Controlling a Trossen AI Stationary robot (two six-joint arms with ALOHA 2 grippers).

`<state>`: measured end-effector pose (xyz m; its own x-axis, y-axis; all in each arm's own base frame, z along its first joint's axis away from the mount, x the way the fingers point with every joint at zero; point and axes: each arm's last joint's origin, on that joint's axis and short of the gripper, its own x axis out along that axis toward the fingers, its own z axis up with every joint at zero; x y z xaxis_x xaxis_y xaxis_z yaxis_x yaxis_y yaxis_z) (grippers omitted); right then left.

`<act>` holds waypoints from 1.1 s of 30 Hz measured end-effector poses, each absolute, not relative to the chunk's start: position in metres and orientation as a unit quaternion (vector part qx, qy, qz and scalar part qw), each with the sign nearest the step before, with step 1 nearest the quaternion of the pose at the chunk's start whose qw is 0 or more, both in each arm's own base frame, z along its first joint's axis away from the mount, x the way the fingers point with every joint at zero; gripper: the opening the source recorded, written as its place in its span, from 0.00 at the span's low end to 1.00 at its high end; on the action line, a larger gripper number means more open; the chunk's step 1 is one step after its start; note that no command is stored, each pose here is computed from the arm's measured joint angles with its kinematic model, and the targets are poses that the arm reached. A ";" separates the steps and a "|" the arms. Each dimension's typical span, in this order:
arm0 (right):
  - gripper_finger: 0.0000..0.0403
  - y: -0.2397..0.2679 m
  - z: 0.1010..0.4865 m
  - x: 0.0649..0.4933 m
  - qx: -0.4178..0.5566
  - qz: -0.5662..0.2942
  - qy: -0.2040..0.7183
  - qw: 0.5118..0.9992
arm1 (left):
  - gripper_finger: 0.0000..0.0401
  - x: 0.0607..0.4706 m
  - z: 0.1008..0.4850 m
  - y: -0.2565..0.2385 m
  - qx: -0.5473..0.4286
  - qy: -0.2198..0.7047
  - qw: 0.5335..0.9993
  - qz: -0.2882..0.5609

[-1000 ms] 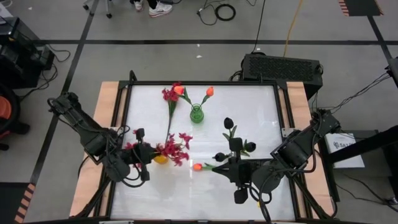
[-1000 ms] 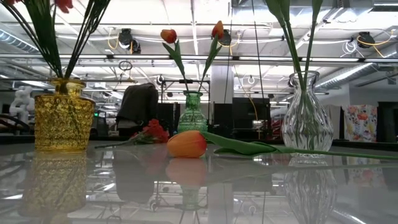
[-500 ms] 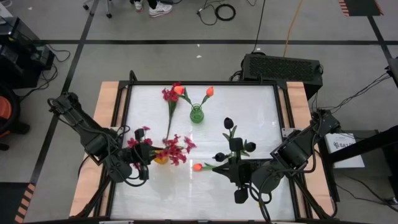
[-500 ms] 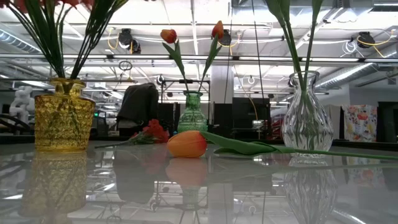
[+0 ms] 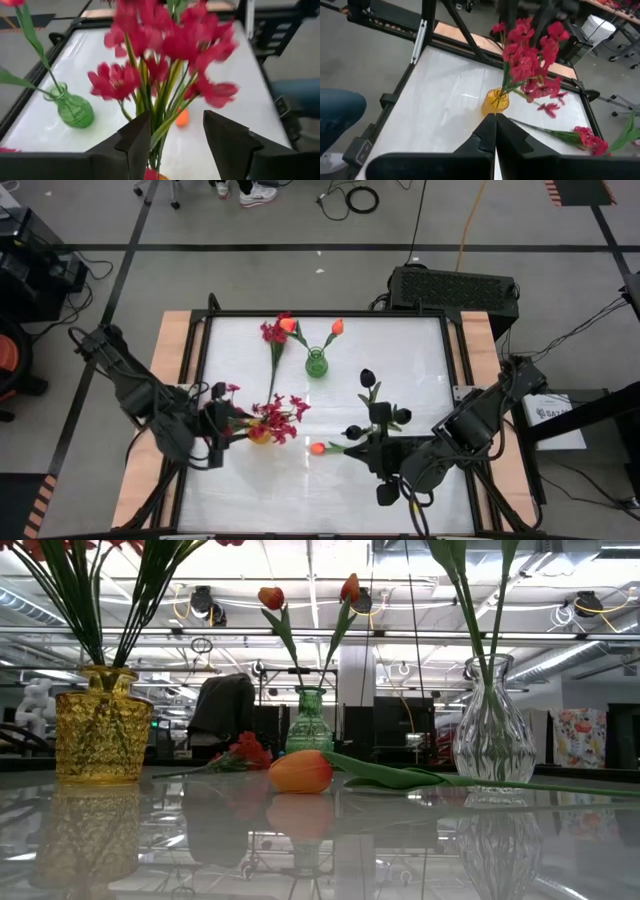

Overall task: Sort flowers into vase by color
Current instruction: Put the red flowers into the yellow vase

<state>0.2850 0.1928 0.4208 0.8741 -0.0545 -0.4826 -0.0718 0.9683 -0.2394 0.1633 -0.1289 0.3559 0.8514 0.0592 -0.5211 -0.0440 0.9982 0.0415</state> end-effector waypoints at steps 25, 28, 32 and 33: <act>0.00 0.196 0.420 0.280 -0.189 -0.056 0.237 0.951 | 0.38 0.129 0.404 -0.011 0.044 0.156 0.919 0.359; 0.00 0.190 0.420 0.283 -0.201 -0.067 0.239 0.948 | 0.35 0.137 0.396 0.003 0.000 0.175 0.917 0.358; 0.00 0.180 0.419 0.288 -0.211 -0.080 0.249 0.942 | 0.33 0.149 0.370 0.025 -0.015 0.209 0.898 0.387; 0.00 0.178 0.419 0.289 -0.212 -0.083 0.252 0.941 | 0.33 0.150 0.365 0.031 -0.019 0.210 0.892 0.399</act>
<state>0.2889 0.1780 0.4186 0.8589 -0.2634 -0.4391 0.0500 0.8966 -0.4400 0.1502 0.0310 0.3649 0.5936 0.7038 -0.3903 -0.7195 0.6813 0.1343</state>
